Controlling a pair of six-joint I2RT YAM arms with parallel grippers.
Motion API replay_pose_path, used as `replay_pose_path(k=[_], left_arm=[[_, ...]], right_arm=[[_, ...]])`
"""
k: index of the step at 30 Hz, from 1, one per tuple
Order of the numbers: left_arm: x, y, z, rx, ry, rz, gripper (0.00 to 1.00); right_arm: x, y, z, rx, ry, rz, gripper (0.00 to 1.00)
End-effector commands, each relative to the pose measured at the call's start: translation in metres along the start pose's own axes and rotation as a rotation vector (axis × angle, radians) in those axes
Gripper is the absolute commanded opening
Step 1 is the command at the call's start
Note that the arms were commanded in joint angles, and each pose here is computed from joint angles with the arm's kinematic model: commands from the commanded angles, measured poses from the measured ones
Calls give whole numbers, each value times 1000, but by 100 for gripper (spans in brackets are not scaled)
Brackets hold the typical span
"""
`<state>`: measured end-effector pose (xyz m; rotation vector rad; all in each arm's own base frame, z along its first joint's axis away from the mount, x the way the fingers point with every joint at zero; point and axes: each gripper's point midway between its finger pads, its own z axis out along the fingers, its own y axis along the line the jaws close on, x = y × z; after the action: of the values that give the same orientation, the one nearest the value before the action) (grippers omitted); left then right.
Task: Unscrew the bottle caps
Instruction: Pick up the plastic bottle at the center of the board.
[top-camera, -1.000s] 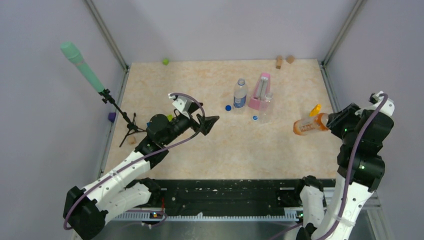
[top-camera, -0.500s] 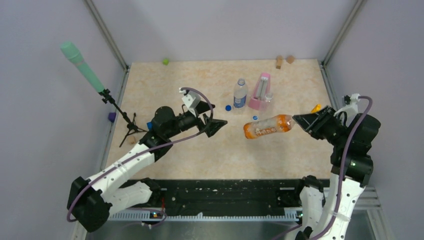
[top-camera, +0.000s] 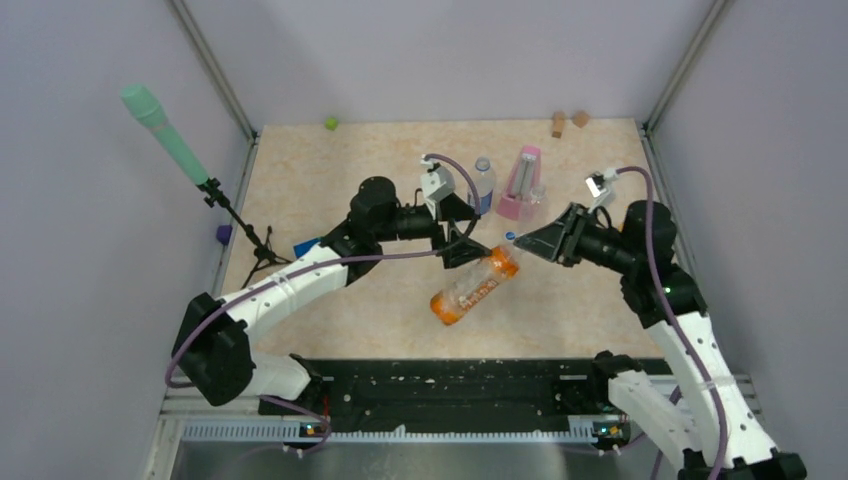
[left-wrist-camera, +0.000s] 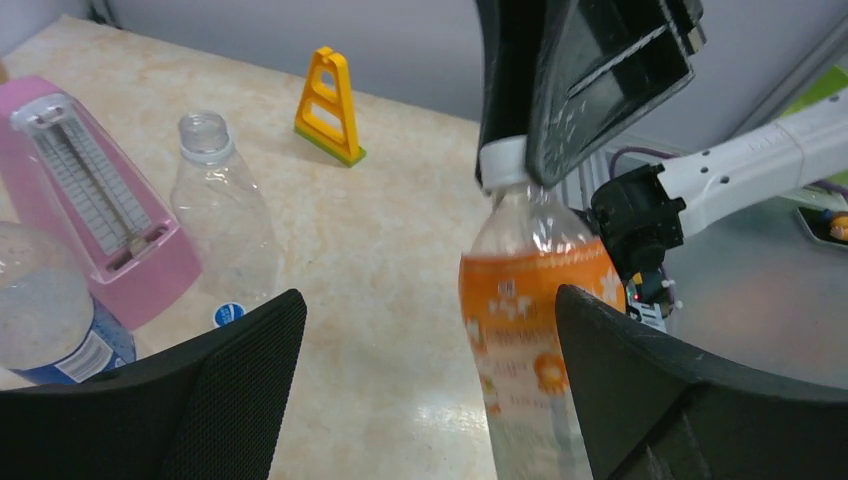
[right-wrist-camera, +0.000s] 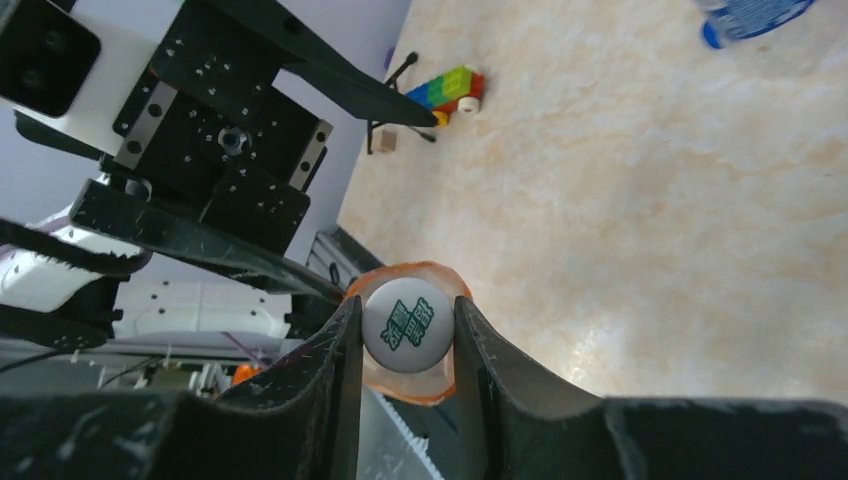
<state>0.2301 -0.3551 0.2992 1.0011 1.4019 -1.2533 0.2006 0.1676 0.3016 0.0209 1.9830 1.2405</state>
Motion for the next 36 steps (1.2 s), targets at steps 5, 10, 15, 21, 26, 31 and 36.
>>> replay_pose_path(k=[5, 10, 15, 21, 26, 31, 36], left_arm=[[35, -15, 1, 77, 162, -11, 92], [39, -31, -8, 131, 149, -32, 95], [64, -24, -9, 107, 238, -86, 91], [46, -15, -9, 33, 168, -22, 75], [42, -4, -4, -25, 147, -24, 61], [53, 2, -4, -41, 193, -13, 32], [50, -1, -7, -31, 191, 26, 5]], right_arm=[[-30, 24, 40, -125, -170, -49, 0], [-28, 18, 50, -145, -163, -37, 0], [-31, 32, 45, -219, -185, -33, 0], [-16, 42, 45, -325, -129, 4, 0], [-6, 36, 46, -301, -84, -15, 0], [1, 33, 49, -302, -52, -16, 0], [10, 17, 56, -261, -28, 10, 0]])
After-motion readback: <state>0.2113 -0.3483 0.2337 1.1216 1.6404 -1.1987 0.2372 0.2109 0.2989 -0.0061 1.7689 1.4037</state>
